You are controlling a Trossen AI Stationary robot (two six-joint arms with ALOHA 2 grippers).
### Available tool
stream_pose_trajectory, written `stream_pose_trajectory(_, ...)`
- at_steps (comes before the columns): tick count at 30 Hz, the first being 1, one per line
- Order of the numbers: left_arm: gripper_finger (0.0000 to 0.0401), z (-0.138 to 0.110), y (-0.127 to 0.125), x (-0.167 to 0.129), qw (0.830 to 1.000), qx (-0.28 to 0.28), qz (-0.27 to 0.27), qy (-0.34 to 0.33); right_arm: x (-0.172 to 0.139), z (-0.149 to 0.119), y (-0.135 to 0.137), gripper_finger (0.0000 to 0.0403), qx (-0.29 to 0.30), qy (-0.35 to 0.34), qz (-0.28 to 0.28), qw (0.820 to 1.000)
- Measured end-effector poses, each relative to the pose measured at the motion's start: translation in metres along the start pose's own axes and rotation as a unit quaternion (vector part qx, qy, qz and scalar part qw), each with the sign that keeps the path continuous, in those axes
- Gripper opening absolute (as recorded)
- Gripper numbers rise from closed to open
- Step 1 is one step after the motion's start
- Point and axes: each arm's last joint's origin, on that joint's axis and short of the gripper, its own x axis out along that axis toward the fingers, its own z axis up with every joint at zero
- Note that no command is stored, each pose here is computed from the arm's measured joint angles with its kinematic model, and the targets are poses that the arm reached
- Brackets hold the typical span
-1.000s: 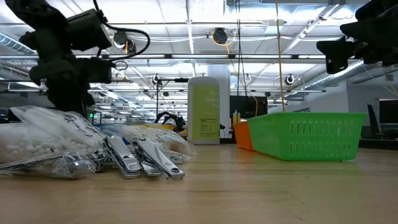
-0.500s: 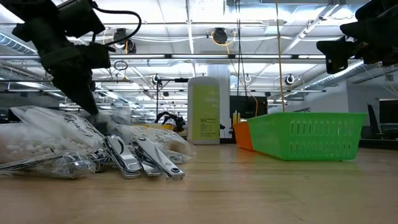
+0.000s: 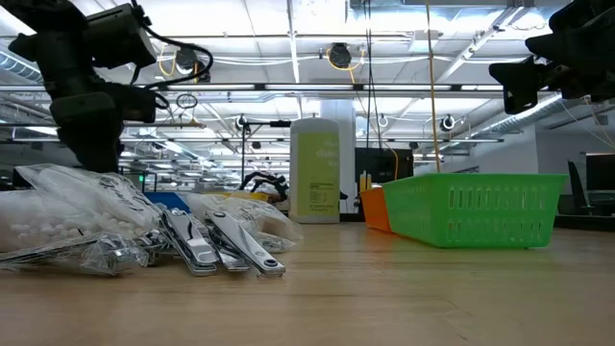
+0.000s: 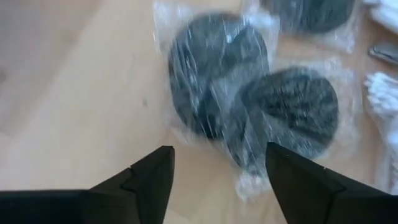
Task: Pick & Place Travel size toiletries
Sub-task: Put the black hairbrush into the blue bin
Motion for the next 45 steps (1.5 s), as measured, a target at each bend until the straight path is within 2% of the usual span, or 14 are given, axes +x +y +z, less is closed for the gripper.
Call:
stream_pose_trajectory(8, 0.0266, -0.010, -0.001, 0.014, 0.997, -0.060, 0.001, 0.041, 0.000, 0.000, 0.000, 0.0242, 0.000, 0.000, 0.000, 1.000)
stream_pose_trajectory(12, 0.0267, -0.012, -0.003, 0.022, 0.997, -0.057, -0.017, 0.043, 0.000, 0.000, 0.000, 0.0242, 0.000, 0.000, 0.000, 1.000)
stream_pose_trajectory(22, 0.0257, -0.015, -0.009, 0.037, 0.997, -0.038, 0.000, 0.072, 0.000, 0.000, 0.000, 0.0242, 0.000, 0.000, 0.000, 1.000)
stream_pose_trajectory(28, 0.0186, -0.014, -0.013, 0.040, 0.997, -0.026, -0.005, 0.070, 0.000, 0.000, 0.000, 0.0242, 0.000, 0.000, 0.000, 1.000)
stream_pose_trajectory(36, 0.0022, -0.016, -0.014, 0.037, 0.996, -0.019, -0.035, 0.078, 0.000, 0.000, 0.000, 0.0242, 0.000, 0.000, 0.000, 1.000)
stream_pose_trajectory(37, 0.0012, -0.016, -0.014, 0.037, 0.996, -0.019, -0.040, 0.081, 0.000, 0.000, 0.000, 0.0242, 0.000, 0.000, 0.000, 1.000)
stream_pose_trajectory(45, 0.0002, -0.008, -0.017, 0.031, 0.997, -0.012, -0.047, 0.062, 0.000, 0.000, 0.000, 0.0242, 0.000, 0.000, 0.000, 1.000)
